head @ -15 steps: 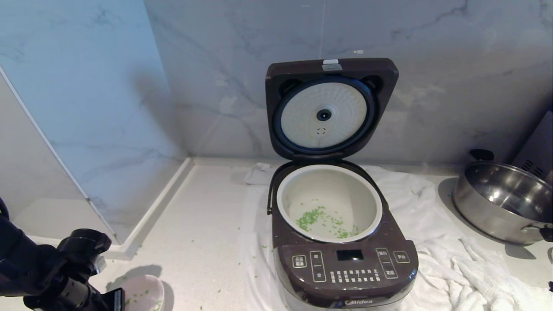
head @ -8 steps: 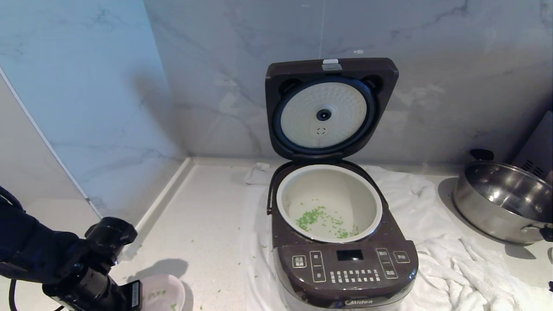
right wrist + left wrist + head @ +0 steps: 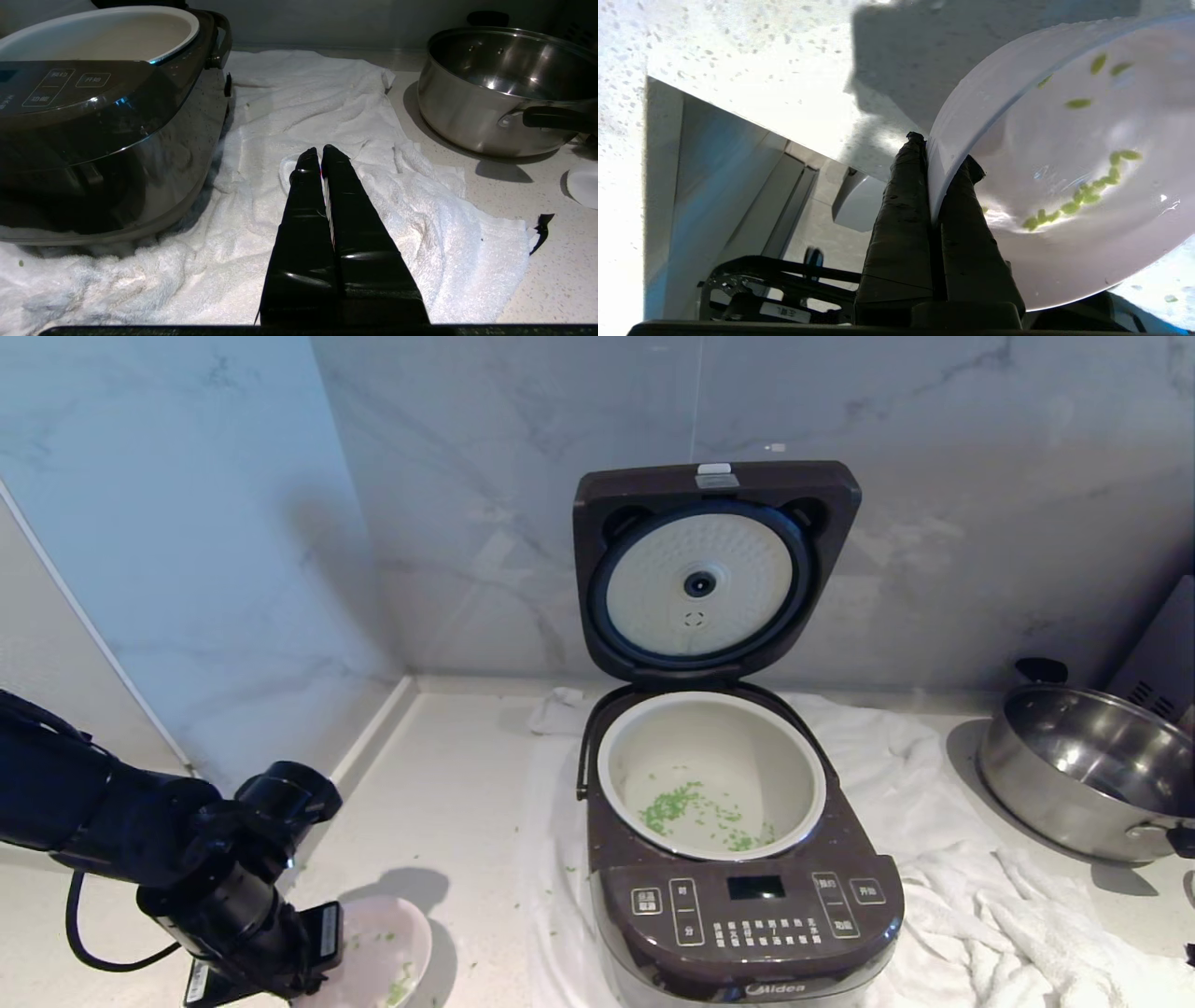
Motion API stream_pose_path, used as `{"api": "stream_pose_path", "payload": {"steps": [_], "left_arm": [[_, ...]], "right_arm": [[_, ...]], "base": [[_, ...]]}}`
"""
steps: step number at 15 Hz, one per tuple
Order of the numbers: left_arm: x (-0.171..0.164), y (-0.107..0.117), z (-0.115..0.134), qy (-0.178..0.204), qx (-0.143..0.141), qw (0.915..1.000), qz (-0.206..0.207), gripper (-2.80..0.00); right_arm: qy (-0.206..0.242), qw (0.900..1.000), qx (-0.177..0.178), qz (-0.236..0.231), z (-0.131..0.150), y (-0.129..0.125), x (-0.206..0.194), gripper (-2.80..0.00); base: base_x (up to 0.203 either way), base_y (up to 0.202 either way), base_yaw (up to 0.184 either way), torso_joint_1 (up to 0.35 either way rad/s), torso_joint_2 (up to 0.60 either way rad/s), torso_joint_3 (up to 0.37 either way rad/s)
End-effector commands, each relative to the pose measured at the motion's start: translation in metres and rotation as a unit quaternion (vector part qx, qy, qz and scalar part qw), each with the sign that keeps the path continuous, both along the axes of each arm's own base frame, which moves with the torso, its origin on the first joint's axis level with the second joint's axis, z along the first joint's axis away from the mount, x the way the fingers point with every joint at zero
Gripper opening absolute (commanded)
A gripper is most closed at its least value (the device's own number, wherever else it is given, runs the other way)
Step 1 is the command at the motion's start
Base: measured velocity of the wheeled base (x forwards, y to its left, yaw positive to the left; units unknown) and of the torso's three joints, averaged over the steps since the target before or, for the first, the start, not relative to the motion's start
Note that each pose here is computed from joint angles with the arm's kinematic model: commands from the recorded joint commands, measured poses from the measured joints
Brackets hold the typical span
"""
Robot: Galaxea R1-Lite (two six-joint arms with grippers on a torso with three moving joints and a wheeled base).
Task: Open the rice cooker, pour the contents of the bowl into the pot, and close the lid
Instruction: Pour the water from the bowl into the rice cooker
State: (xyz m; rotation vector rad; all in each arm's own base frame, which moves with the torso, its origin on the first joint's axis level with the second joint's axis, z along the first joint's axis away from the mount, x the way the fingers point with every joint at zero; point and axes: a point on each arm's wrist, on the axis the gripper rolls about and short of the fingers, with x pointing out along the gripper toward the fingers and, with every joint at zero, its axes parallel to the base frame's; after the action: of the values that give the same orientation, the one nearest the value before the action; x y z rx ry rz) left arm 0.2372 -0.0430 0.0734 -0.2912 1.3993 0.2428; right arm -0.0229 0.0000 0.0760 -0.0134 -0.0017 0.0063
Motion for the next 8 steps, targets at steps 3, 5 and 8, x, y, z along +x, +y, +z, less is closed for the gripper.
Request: {"api": "stream_pose_path", "payload": {"steps": [3,5,8], "left_arm": [[0.009,-0.016,0.014,-0.011,-0.005,0.9998,-0.014,-2.8],[0.016,-0.024,0.028,-0.016,-0.006,0.9996,-0.021,-2.8],[0.03,-0.031,0.053,-0.027,-0.009,0.9993,-0.026,-2.8]], "right_arm": [[0.0,1.0,0.0,0.001,0.0,0.0,0.0,-2.8],[0.0,1.0,0.0,0.001,0.0,0.0,0.0,-2.8],[0.0,1.0,0.0,0.001,0.0,0.0,0.0,-2.8]], "base": [[0.0,0.0,0.0,0.0,0.0,0.0],[0.0,0.0,0.0,0.0,0.0,0.0],[0.0,0.0,0.0,0.0,0.0,0.0]]}}
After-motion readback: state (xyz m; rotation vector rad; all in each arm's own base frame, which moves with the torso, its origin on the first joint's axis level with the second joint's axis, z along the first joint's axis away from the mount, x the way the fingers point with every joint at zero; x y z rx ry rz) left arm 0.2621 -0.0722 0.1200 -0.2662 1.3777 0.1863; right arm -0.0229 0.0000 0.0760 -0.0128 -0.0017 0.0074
